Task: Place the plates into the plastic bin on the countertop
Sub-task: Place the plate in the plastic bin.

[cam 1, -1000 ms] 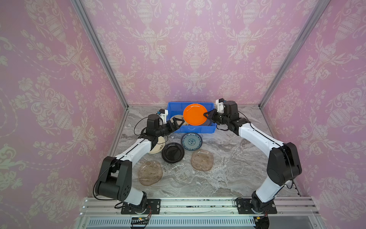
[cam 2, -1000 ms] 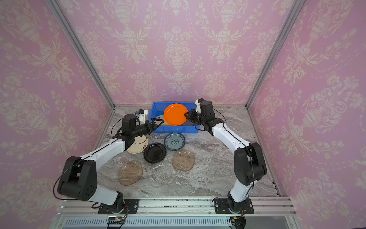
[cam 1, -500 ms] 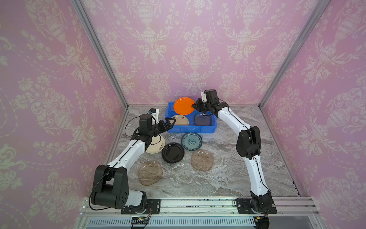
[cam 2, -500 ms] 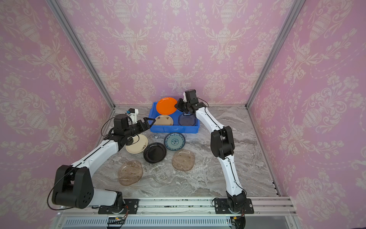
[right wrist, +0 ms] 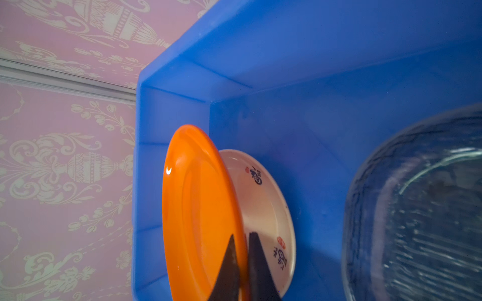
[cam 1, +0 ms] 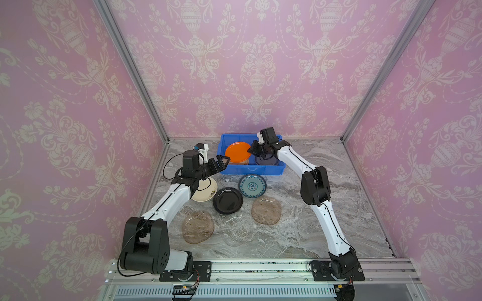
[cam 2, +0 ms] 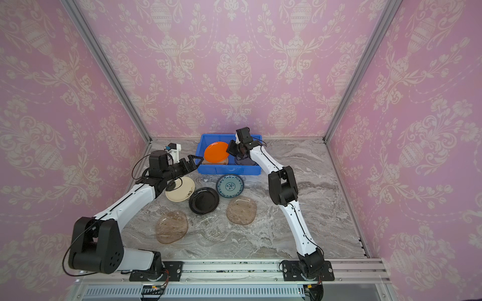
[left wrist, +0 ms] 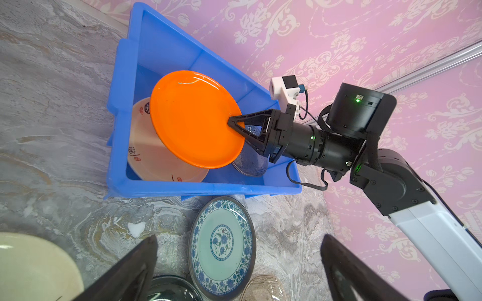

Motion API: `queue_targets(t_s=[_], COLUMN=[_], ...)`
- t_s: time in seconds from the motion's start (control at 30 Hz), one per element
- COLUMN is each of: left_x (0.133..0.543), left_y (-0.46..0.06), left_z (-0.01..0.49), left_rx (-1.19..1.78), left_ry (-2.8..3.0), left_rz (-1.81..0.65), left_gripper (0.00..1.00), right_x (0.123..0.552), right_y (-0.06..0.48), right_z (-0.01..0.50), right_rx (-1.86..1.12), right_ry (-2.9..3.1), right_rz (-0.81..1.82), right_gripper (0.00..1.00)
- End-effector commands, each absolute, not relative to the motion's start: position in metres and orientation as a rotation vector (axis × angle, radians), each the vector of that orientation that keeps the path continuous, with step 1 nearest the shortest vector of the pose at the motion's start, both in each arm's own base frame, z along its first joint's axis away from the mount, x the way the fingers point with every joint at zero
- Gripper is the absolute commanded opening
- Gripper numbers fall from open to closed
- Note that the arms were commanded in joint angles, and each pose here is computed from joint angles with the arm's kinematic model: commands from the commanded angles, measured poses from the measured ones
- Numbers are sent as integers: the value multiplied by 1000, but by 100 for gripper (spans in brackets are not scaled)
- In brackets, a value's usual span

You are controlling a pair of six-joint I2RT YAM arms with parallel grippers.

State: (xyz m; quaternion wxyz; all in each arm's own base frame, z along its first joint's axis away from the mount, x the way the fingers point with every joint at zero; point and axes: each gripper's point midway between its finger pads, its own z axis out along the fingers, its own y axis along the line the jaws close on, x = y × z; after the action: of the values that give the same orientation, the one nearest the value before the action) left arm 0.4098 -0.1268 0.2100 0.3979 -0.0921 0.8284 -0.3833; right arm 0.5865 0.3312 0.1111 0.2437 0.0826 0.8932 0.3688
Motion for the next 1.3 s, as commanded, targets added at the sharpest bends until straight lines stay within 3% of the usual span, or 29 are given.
queue_targets(t_s=[0.0,0.5,0.8,0.93,1.27], left_x=[408,409,411,411,412], left_y=[-121,-120,-120,-121,-122], left_z=[204,195,196,199,200], left_rx=[-229,-240,-242,-240,-240], left_ry=[2109,2128,2121,2112,2105], left_rz=[-930,-924,-931,-943,-950], left_gripper=[99,99,99,99,99], right_x=[588,587,586,585,577], right_y=[345,352,345,342,334], right_z=[114,85,94,101,112], right_rx=[162,166,153,150,137], right_ry=[2420,2468,2466,2459,2458], right_rz=[1018,971,913,895,854], right_gripper=[0,1,34,44,46])
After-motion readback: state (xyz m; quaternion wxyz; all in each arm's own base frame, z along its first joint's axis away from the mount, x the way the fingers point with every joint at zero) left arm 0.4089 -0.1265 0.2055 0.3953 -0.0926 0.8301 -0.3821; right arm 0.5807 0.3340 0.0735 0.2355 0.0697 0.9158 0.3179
